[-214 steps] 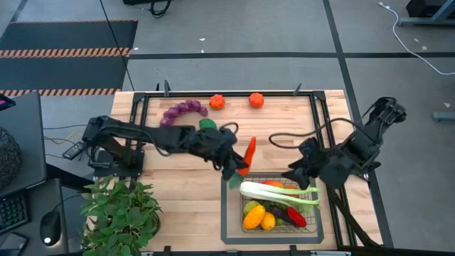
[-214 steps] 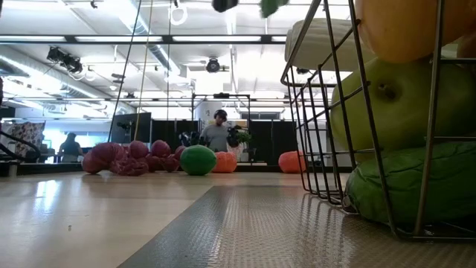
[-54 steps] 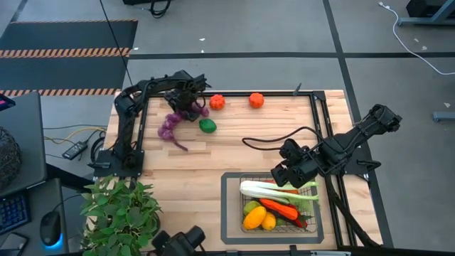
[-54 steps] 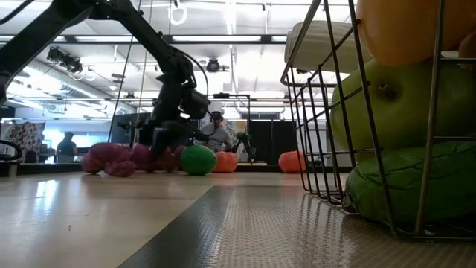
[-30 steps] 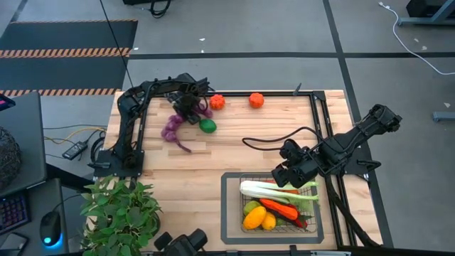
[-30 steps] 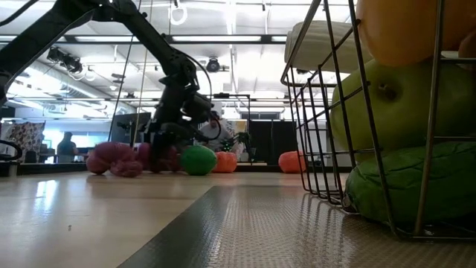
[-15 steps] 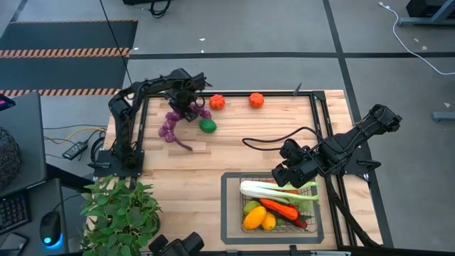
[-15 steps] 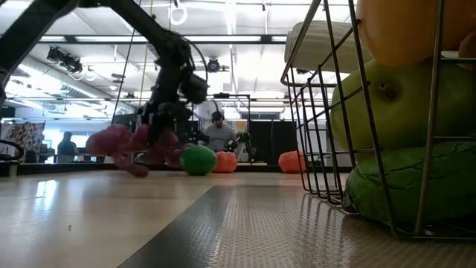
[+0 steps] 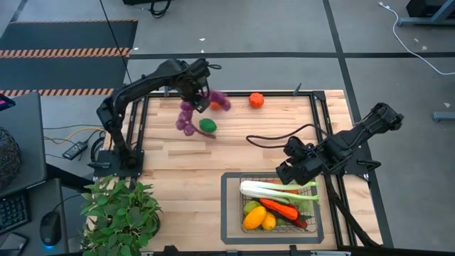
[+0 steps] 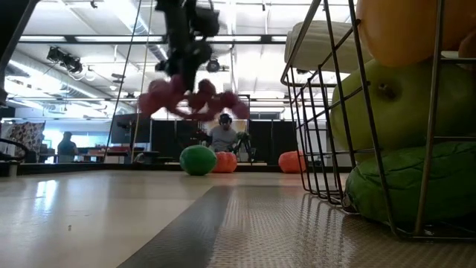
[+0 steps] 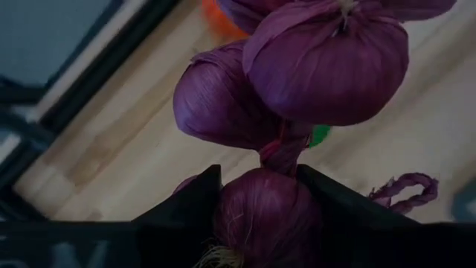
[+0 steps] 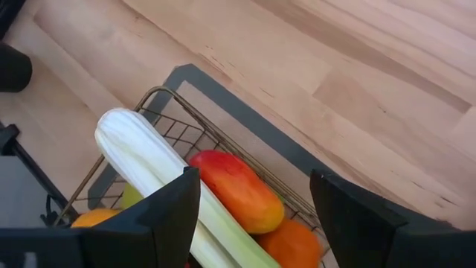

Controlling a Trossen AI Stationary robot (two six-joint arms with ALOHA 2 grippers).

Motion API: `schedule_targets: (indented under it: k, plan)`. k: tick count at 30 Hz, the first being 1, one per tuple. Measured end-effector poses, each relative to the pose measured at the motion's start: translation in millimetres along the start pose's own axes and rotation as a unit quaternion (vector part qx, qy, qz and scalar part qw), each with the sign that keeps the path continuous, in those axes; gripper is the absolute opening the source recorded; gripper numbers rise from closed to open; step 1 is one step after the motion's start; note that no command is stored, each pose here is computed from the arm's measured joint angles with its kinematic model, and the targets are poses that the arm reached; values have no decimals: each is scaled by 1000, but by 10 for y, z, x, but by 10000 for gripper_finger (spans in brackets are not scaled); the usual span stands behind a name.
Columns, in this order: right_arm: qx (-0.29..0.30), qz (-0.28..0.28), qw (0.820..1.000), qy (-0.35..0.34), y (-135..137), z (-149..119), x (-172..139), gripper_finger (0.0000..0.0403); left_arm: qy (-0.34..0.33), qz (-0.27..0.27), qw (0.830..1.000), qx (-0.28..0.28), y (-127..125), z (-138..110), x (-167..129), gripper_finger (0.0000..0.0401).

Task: Build produce basket
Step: Put the purple garlic into the wire basket

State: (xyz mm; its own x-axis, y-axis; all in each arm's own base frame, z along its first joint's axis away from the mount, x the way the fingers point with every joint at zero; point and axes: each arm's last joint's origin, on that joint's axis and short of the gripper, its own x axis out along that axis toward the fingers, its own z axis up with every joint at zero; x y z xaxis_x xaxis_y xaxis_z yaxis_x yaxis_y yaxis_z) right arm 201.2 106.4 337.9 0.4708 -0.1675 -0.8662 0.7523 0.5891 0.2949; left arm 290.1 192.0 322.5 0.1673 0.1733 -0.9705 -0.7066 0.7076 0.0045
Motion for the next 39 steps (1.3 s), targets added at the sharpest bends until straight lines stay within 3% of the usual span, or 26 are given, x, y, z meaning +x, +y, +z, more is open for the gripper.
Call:
schedule_targets:
  k: [9, 13, 17, 25, 28, 35, 39]
  plan:
    - [17, 23, 1000, 6, -307, 74, -315, 255, -104, -79, 991, 24, -692, -52, -662, 171]
    - [40, 30, 999, 5, -452, 106, -434, 254, -155, -130, 979, 36, -1072, -143, -883, 171]
    - [45, 44, 998, 8, -517, 123, -499, 253, -203, -184, 958, 86, -1466, -296, -1076, 172]
    - [16, 60, 997, 50, -520, 66, -534, 253, -228, -257, 923, 172, -2150, -693, -1186, 172]
    - [8, 69, 995, 67, -507, -8, -562, 253, -241, -281, 913, 172, -2382, -767, -1162, 172]
    - [21, 105, 991, 82, -475, -262, -686, 253, -278, -298, 901, 151, -2737, -817, -1047, 172]
    - [44, 114, 989, 84, -456, -423, -735, 253, -281, -290, 897, 177, -2795, -841, -1003, 172]
